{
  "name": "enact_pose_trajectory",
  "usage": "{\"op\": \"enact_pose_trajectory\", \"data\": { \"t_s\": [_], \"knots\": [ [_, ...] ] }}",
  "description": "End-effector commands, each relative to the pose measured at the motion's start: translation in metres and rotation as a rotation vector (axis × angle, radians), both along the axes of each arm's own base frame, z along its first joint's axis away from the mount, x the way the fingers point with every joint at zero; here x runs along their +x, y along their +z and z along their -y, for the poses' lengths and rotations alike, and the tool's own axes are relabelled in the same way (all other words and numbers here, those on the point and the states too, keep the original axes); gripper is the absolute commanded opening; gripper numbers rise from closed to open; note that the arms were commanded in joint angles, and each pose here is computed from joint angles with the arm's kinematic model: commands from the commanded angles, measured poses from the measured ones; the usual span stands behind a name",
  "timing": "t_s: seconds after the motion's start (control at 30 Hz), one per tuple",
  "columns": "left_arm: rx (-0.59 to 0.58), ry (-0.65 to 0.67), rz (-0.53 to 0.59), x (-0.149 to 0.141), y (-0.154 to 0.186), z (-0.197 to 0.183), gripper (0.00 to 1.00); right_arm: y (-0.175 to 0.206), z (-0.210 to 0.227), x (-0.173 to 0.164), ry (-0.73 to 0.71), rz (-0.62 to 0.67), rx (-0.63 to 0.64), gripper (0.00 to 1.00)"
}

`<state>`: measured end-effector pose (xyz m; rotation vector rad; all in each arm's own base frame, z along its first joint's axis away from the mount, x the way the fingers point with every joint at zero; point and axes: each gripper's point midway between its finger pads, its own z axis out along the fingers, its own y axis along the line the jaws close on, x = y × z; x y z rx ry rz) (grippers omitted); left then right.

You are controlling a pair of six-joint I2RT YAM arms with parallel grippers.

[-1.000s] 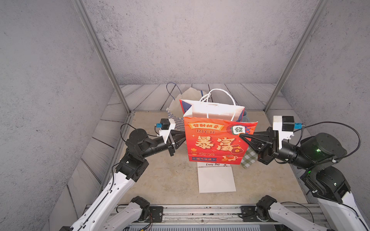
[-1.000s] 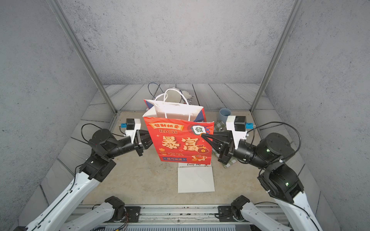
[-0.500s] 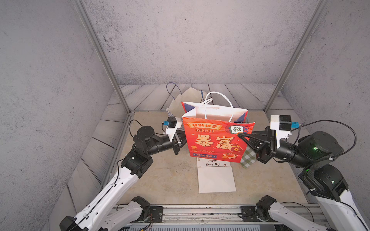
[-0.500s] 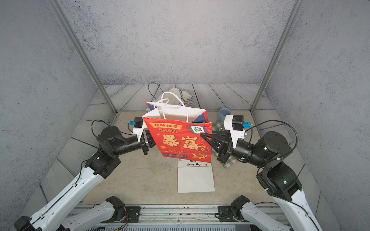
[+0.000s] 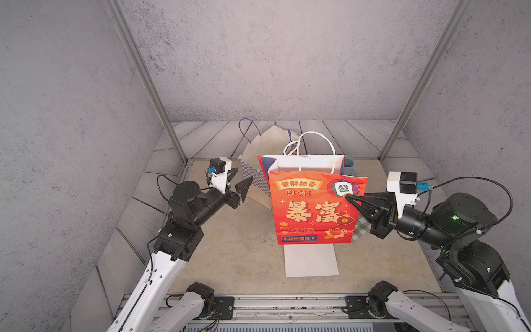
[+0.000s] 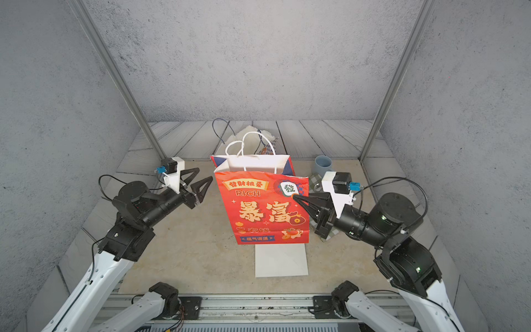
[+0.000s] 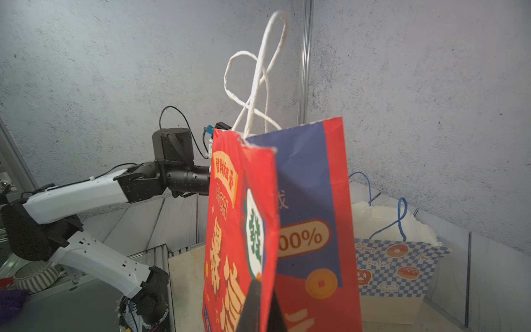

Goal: Put away the paper bag
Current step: Press the paper bag.

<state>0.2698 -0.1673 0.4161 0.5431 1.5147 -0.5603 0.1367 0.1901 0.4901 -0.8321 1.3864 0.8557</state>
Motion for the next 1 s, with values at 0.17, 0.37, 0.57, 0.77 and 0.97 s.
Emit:
{"op": "enact_pose_trajectory", "data": {
  "t_s": [0.17, 0.37, 0.57, 0.77, 0.97],
  "knots": [
    [0.063, -0.391, 0.168, -0.068, 0.028, 0.035, 0.98, 0.000, 0.005, -0.027, 0.074, 0.007, -0.090, 0.00],
    [0.057, -0.661, 0.141, -0.098, 0.029, 0.056, 0.99, -0.004, 0.007, -0.046, 0.142, -0.015, -0.153, 0.00],
    [-0.026, -0.934, 0.058, -0.129, 0.045, 0.065, 0.99, -0.006, 0.010, -0.051, 0.149, -0.014, -0.152, 0.00],
    [-0.024, -1.049, 0.033, -0.151, 0.044, 0.070, 0.99, -0.001, 0.011, -0.048, 0.128, 0.007, -0.137, 0.00],
    [-0.036, -1.075, 0.030, -0.158, 0.046, 0.075, 0.99, 0.004, 0.011, -0.038, 0.084, 0.027, -0.119, 0.00]
  ]
}}
